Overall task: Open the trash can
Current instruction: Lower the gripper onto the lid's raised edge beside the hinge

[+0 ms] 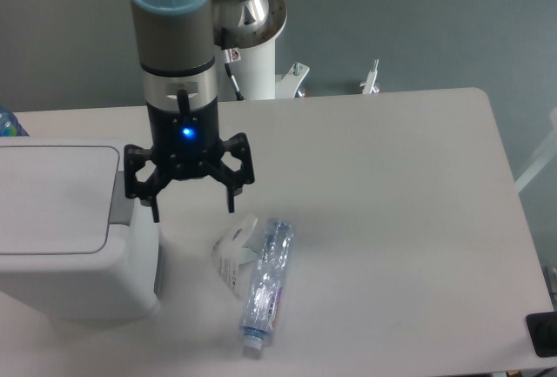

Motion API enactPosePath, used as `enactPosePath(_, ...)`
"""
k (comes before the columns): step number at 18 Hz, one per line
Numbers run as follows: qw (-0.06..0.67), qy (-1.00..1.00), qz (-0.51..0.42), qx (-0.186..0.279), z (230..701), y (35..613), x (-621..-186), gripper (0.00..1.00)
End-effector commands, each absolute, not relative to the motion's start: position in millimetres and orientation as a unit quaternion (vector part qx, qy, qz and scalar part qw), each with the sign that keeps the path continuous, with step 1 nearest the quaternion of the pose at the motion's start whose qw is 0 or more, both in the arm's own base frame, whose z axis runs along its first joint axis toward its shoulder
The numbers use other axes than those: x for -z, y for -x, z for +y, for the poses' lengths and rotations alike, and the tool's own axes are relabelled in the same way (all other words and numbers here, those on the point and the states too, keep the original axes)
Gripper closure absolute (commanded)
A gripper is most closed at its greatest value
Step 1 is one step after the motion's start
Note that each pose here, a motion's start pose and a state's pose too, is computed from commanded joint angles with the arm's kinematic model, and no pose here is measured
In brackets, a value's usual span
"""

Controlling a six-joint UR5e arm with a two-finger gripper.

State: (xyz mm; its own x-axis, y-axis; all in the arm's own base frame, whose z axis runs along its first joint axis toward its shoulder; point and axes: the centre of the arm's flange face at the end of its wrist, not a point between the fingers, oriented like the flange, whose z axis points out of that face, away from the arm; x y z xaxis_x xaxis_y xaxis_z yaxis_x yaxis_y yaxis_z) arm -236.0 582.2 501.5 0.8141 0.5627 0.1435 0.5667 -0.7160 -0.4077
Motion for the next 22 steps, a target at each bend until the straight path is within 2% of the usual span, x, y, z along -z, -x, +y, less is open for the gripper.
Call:
enactPosePath(8,0.211,0.933,-0.290,0.018,581.8,206.3,-491.9,0.00)
enactPosePath(22,0.217,0.928,-0.302,0.029,581.5,207.9,-495.1,0.00)
